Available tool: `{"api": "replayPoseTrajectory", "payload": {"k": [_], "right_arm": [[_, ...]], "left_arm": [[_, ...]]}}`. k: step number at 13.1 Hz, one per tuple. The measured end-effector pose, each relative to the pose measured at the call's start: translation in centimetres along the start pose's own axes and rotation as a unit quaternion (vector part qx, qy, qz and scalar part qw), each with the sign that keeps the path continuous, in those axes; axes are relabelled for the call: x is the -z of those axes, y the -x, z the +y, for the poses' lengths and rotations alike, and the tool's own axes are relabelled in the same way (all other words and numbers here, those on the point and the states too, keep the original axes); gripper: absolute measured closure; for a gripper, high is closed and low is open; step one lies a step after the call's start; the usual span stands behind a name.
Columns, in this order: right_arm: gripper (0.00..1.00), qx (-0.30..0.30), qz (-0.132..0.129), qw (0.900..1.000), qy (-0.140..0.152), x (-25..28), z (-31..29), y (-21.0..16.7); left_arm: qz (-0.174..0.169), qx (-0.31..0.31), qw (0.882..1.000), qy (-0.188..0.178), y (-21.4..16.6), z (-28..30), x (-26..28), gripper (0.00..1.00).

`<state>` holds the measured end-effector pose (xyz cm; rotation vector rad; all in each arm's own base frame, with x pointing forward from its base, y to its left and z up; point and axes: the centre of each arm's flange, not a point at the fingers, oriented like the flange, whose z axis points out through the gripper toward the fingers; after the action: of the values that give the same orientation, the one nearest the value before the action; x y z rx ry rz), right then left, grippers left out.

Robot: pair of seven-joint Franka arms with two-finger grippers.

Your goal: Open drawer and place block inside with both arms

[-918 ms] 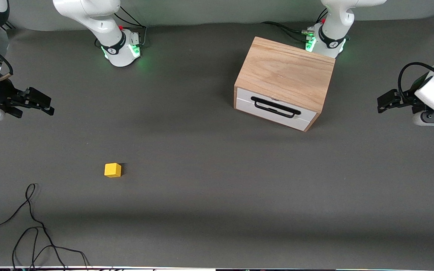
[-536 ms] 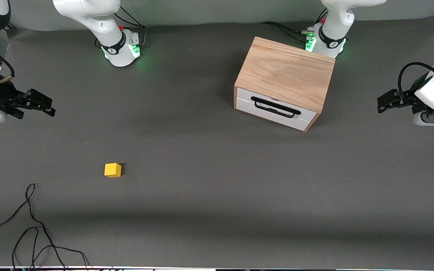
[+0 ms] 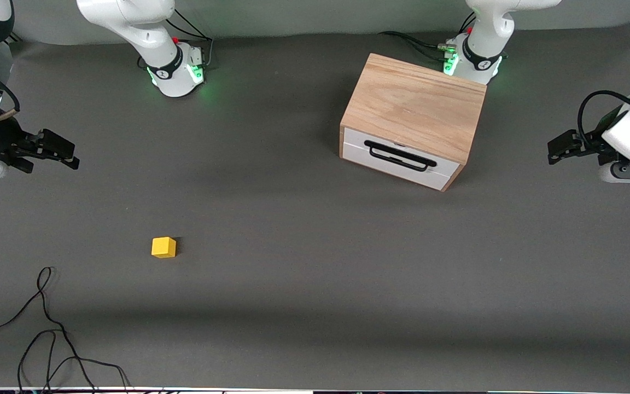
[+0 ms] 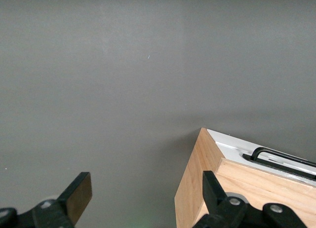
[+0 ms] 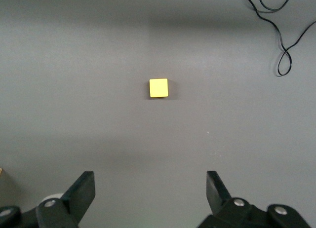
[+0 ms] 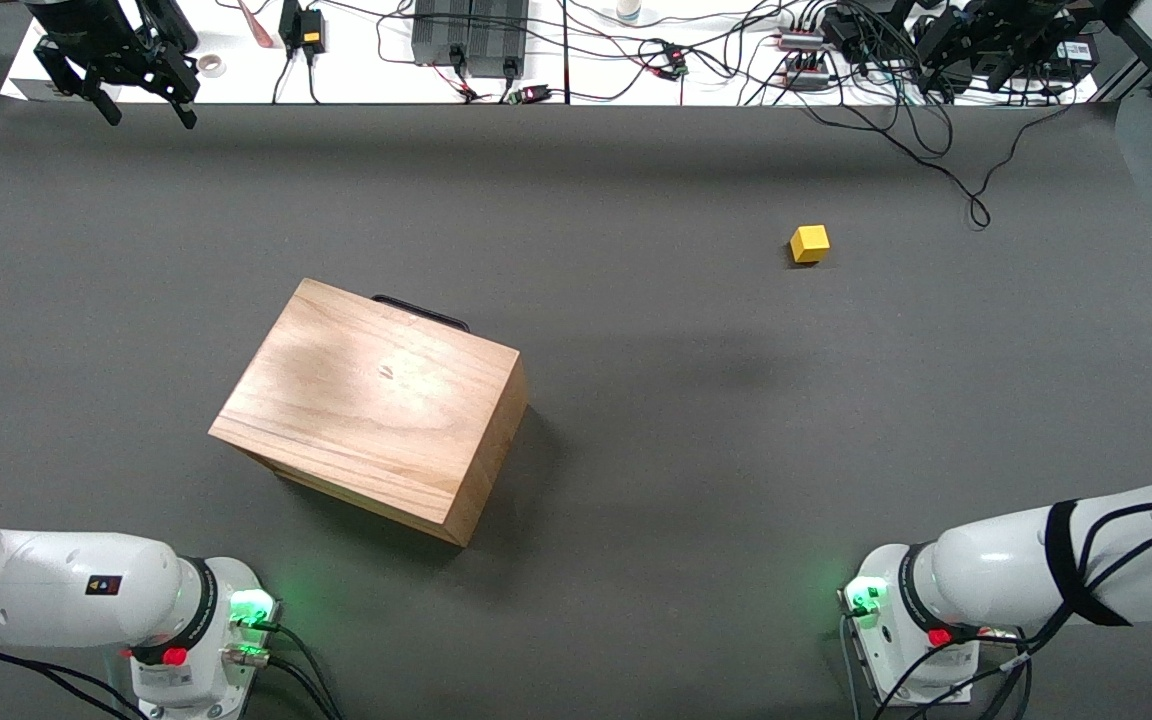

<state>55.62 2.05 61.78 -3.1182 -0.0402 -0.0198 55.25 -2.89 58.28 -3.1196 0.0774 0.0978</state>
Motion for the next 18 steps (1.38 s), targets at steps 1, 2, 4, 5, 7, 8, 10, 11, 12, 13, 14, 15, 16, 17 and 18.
{"api": "replayPoseTrajectory", "payload": {"k": [1,2,4,5,7,8,10,11,12,13,14,15,16,17,18], "right_arm": [[0.00,0.000,-0.003,1.000,0.000,-0.3,0.0,-0.2],[0.00,0.000,-0.007,1.000,0.000,-0.8,0.0,-0.4],[0.00,0.000,-0.014,1.000,0.000,-1.7,0.0,-0.9],[0.00,0.000,-0.018,1.000,0.000,-2.1,0.0,-1.1],[0.00,-0.001,-0.023,1.000,0.000,-2.7,0.0,-1.3],[0.00,-0.001,-0.025,1.000,0.000,-2.9,0.1,-1.4],[0.00,-0.001,-0.029,1.000,0.000,-3.4,0.1,-1.6],[0.00,-0.001,-0.030,1.000,0.000,-3.6,0.1,-1.7],[0.00,-0.001,-0.030,1.000,0.001,-3.7,0.1,-1.8],[0.00,-0.001,-0.029,1.000,0.001,-3.8,0.1,-1.9],[0.00,-0.001,-0.030,1.000,0.001,-4.0,0.1,-2.0],[0.00,-0.001,-0.029,1.000,0.001,-4.2,0.1,-2.2],[0.00,-0.001,-0.027,1.000,0.001,-4.5,0.1,-2.4],[0.00,-0.001,-0.028,1.000,0.001,-4.8,0.1,-2.7],[0.00,-0.001,-0.028,1.000,0.001,-5.2,0.1,-2.9]], "left_arm": [[0.000,0.000,1.000,0.000,0.0,0.0,0.0,0.00],[0.000,-0.002,1.000,0.000,0.0,0.2,0.0,0.00],[0.000,-0.004,1.000,0.000,0.0,1.0,0.0,0.00],[-0.001,0.007,1.000,0.000,0.1,1.8,0.0,0.00],[-0.005,0.051,0.999,-0.001,0.5,5.3,0.1,0.00],[-0.005,0.082,0.997,-0.003,0.8,8.0,0.1,0.00],[-0.004,0.158,0.987,-0.004,2.0,13.6,0.1,0.00],[-0.005,0.195,0.981,-0.005,2.7,16.4,0.0,0.00],[-0.006,0.229,0.973,-0.007,3.5,19.0,-0.1,0.00],[-0.007,0.264,0.965,-0.009,4.3,21.3,-0.5,0.00],[-0.008,0.301,0.954,-0.013,5.0,23.7,-1.0,0.00],[-0.007,0.338,0.941,-0.015,5.5,25.9,-1.7,0.00],[-0.004,0.372,0.928,-0.014,5.7,27.8,-2.5,0.00],[-0.004,0.403,0.915,-0.012,5.7,29.0,-3.3,0.00],[-0.008,0.428,0.904,-0.009,5.5,29.7,-3.9,0.00]]}}
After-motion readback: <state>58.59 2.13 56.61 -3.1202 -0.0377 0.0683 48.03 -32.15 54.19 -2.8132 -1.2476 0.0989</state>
